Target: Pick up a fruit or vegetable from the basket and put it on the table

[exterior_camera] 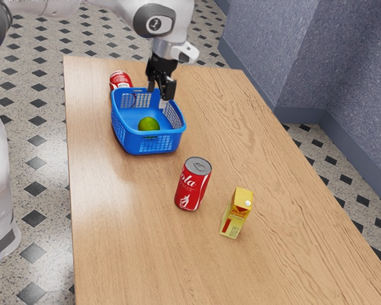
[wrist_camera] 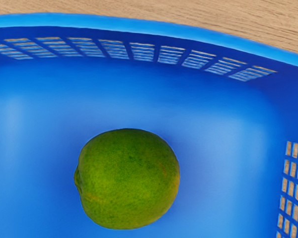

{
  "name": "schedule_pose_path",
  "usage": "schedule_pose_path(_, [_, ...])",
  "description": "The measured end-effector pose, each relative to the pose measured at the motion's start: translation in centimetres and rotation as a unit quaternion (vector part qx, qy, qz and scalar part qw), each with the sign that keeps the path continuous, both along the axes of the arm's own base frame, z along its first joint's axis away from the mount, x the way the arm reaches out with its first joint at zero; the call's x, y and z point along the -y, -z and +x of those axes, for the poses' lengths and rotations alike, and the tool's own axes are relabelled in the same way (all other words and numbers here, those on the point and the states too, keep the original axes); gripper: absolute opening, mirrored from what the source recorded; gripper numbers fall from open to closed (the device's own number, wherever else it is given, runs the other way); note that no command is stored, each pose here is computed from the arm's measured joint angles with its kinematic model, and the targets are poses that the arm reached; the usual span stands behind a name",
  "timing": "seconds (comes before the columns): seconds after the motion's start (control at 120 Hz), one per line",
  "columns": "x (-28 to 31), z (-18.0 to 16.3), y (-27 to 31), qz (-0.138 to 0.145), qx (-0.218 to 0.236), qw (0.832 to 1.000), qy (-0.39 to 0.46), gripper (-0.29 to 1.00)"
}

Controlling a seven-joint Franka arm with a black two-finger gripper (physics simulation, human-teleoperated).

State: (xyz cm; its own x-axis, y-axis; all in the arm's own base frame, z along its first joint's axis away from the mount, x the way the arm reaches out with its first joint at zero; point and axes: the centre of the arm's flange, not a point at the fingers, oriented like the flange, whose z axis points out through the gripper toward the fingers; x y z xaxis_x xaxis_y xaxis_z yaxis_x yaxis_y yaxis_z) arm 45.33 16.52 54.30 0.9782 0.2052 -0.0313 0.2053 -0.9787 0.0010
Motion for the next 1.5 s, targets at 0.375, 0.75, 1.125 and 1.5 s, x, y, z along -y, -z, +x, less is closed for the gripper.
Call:
schedule_pose_path(0.375, [-0.7,-0.6,5.3,0.006,0.011,1.0,0.003,0.7])
schedule_pose_path(0.75, [-1.3,-0.9,7.7,0.01,0.012,1.0,0.004,0.7])
schedule_pose_path(1.125, [-1.7,-0.3,10.0,0.012,0.008,1.0,0.004,0.7])
schedule_pose_path(1.5, [-2.7,-0.1,10.9,0.015,0.013,1.0,-0.003,0.7])
